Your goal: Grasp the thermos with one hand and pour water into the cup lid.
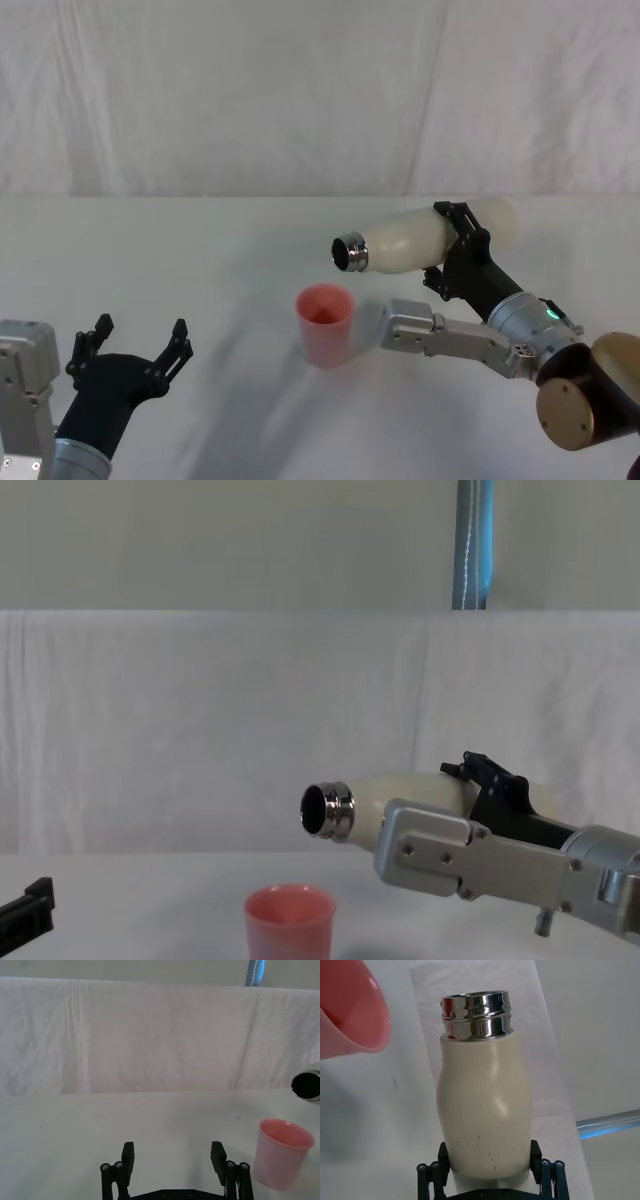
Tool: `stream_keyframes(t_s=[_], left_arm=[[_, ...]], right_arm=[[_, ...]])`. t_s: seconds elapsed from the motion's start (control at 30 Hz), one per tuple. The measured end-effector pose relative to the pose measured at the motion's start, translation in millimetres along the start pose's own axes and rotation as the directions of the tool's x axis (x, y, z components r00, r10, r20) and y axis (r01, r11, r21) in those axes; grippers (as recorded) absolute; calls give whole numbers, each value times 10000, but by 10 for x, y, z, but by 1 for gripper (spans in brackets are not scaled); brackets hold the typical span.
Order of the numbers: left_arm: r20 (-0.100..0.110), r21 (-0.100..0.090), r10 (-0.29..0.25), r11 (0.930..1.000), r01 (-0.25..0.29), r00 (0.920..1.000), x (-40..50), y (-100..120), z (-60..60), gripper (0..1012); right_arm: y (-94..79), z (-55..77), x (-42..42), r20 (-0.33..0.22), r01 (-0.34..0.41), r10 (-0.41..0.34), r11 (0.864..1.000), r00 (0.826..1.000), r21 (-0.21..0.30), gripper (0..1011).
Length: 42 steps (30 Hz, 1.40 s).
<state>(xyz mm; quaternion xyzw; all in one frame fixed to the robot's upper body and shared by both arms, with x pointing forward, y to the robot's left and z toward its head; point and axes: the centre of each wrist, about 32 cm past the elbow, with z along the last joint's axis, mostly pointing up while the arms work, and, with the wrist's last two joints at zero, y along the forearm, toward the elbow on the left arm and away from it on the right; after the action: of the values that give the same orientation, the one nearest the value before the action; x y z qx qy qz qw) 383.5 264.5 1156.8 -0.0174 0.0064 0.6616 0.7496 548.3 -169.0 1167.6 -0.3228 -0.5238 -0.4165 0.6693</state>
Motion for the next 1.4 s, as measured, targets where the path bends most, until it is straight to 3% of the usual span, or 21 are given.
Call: stream_keyframes(t_s=[1.4], left_arm=[[0,0,0,10000,0,10000,0,0,0,1001]], right_arm=[[-8,-49,-24,732,71,-59,9999,9973,-156,959]])
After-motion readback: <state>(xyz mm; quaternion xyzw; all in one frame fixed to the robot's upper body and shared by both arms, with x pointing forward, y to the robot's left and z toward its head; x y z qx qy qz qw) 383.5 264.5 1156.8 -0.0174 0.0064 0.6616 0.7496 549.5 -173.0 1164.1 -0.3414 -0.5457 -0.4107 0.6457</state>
